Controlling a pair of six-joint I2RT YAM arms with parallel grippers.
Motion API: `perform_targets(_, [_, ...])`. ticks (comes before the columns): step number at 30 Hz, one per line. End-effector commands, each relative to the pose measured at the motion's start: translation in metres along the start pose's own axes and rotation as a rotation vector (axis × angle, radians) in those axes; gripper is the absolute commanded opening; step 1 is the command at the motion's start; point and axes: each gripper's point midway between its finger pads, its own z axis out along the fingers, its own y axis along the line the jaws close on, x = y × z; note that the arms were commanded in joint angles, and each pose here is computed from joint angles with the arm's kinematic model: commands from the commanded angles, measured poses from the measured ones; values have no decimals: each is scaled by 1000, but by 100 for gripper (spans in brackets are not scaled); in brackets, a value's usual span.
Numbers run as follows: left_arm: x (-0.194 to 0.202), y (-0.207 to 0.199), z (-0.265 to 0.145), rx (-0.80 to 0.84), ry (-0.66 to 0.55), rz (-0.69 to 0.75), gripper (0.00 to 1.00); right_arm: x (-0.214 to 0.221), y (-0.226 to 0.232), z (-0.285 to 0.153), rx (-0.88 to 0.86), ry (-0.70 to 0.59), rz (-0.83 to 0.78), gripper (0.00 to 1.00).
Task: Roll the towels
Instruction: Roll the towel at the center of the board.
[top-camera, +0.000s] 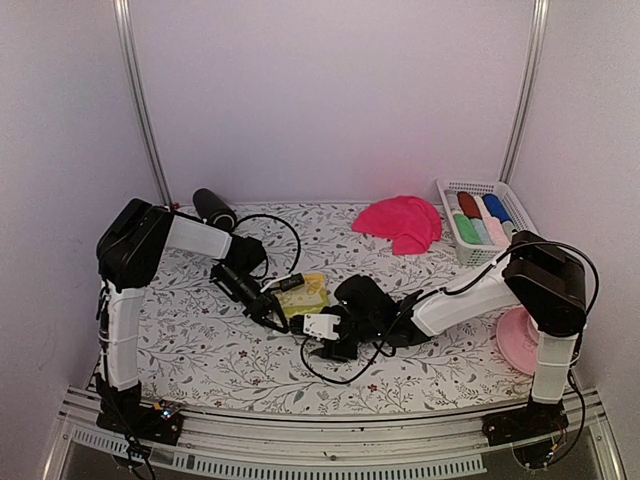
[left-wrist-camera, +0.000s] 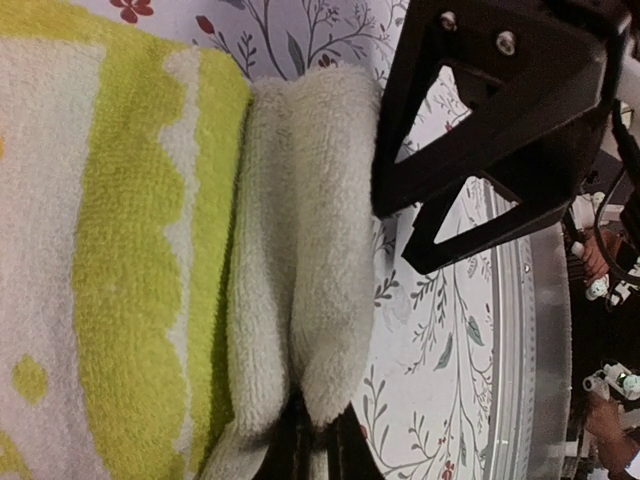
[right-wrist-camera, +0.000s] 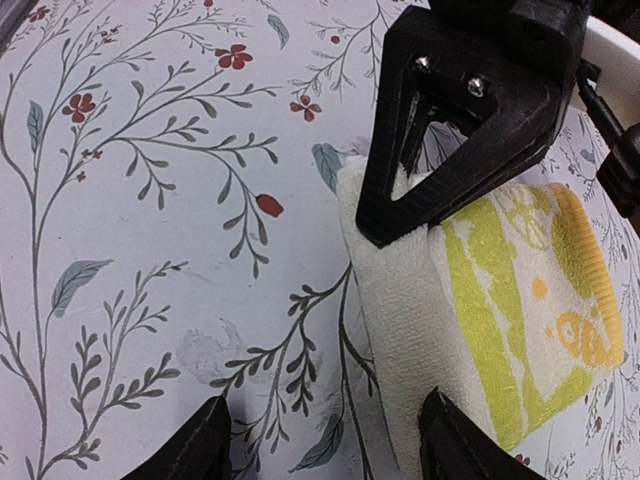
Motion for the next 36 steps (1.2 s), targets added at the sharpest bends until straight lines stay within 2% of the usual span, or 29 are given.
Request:
perform_targets(1, [25, 28, 4, -72, 79, -35, 0, -5, -11, 6, 42, -1, -15, 64])
perform_targets(17, [26, 30, 6, -71, 85, -44, 0, -12, -14, 2, 52, -17, -33, 65])
perform_targets(26, [27, 29, 6, -68, 89, -47, 0, 6, -25, 18, 111, 72, -27, 64])
perform_targets(33, [26, 29, 5, -70, 93, -41, 0, 28, -15, 31, 73, 145, -34, 47])
perform_targets(36, [23, 28, 2, -75, 91, -31, 6, 35, -13, 35, 60, 175, -28, 36])
